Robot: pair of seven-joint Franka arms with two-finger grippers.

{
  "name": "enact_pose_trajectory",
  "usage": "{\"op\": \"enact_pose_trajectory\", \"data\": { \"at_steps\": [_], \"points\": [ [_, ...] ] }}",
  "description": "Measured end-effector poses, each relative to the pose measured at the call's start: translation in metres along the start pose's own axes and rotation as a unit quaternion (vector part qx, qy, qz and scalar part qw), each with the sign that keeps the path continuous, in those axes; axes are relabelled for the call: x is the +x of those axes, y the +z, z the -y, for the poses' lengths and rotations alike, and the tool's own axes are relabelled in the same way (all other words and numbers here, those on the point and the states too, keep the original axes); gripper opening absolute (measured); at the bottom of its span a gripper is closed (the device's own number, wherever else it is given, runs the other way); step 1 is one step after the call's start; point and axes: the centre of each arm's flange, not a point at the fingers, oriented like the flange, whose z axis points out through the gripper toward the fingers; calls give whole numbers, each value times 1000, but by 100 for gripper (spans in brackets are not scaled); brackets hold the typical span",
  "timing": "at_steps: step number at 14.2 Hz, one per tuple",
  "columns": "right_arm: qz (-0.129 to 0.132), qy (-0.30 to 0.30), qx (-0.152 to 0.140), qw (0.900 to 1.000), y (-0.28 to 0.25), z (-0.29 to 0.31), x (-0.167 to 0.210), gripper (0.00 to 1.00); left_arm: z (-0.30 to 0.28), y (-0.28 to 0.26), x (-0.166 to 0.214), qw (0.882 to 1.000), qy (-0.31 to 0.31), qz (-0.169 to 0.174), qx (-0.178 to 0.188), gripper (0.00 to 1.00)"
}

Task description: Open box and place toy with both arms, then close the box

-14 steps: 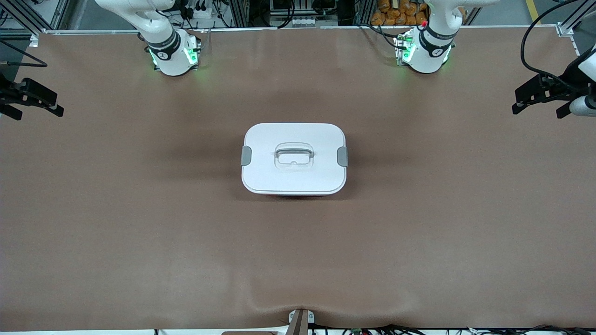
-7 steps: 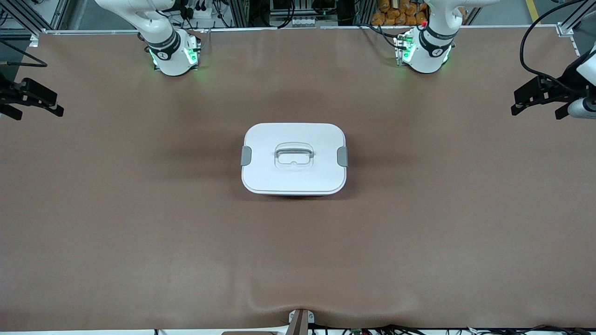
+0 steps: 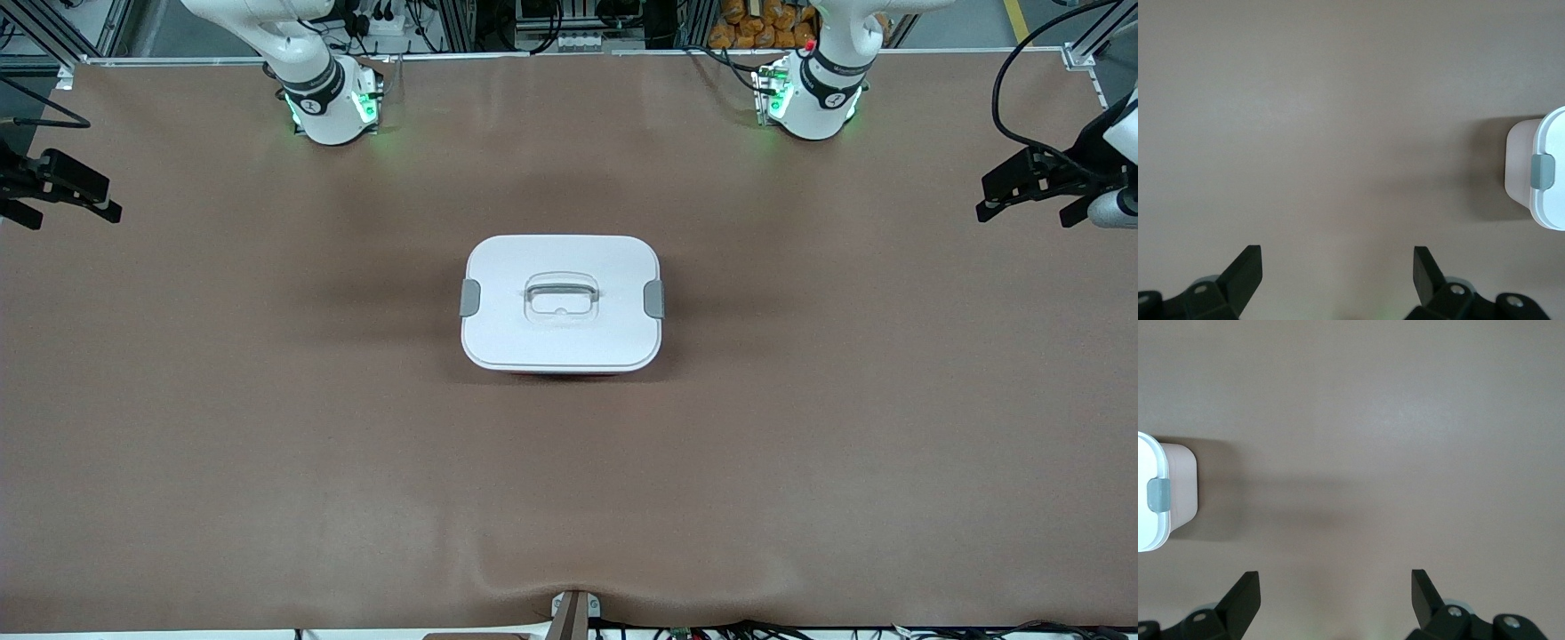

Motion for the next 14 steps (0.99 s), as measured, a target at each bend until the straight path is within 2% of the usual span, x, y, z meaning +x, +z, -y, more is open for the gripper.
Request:
{"op": "enact_pose_trajectory", "data": {
  "at_steps": [14],
  "points": [
    [0,0,0,1000,0,0,0,100,1,0,0,1000,-12,0,3,100]
  ]
}}
